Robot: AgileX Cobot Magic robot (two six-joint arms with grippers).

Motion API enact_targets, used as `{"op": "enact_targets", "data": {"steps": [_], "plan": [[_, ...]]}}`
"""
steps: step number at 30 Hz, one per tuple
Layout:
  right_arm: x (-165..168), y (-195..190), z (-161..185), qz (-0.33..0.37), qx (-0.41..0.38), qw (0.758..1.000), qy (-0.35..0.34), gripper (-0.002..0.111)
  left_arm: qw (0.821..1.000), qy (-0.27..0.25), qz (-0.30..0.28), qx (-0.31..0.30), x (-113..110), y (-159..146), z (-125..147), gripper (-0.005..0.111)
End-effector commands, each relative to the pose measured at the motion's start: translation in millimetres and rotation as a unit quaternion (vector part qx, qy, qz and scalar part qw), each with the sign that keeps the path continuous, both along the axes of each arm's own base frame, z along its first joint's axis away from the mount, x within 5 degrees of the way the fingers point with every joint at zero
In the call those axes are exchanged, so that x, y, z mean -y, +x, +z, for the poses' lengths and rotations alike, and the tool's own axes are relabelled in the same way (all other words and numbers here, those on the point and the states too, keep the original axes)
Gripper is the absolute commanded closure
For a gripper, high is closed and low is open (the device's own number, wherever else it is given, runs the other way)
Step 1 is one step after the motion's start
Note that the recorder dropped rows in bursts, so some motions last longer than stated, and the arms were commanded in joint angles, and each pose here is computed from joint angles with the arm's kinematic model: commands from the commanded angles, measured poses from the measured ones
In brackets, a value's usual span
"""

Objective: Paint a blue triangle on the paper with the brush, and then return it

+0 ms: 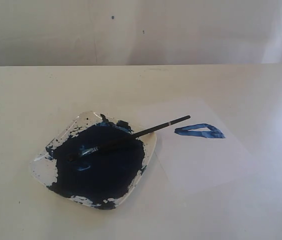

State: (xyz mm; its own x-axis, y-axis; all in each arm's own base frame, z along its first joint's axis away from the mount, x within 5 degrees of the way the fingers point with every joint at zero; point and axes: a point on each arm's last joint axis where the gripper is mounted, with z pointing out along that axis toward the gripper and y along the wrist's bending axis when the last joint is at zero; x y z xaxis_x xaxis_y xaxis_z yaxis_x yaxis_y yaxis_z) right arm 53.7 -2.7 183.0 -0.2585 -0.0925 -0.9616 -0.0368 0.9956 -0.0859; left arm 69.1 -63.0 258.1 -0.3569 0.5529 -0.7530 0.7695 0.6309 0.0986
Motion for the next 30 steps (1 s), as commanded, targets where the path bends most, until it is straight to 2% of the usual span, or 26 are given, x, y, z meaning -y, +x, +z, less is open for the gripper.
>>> {"op": "enact_targets", "data": {"steps": [1, 8, 21, 30], "plan": [[-4.4, -0.1, -0.9, 0.035, 0.002, 0.999, 0.013, 0.108, 1.000, -0.007, 0.004, -0.007, -0.3, -1.5, -1.6, 0.107], [-9.9, -0.6, -1.0, 0.068, -0.004, 0.995, 0.067, 0.108, 1.000, -0.007, 0.004, -0.007, -0.3, -1.5, -1.6, 0.107], [-11.1, -0.8, -0.8, 0.072, -0.005, 0.994, 0.078, 0.108, 1.000, -0.007, 0.004, -0.007, -0.3, -1.5, -1.6, 0.107], [-18.1, -2.3, 0.0, 0.125, 0.003, 0.992, 0.035, 0.108, 1.000, -0.007, 0.004, -0.007, -0.3, -1.5, -1.6, 0.107]]}}
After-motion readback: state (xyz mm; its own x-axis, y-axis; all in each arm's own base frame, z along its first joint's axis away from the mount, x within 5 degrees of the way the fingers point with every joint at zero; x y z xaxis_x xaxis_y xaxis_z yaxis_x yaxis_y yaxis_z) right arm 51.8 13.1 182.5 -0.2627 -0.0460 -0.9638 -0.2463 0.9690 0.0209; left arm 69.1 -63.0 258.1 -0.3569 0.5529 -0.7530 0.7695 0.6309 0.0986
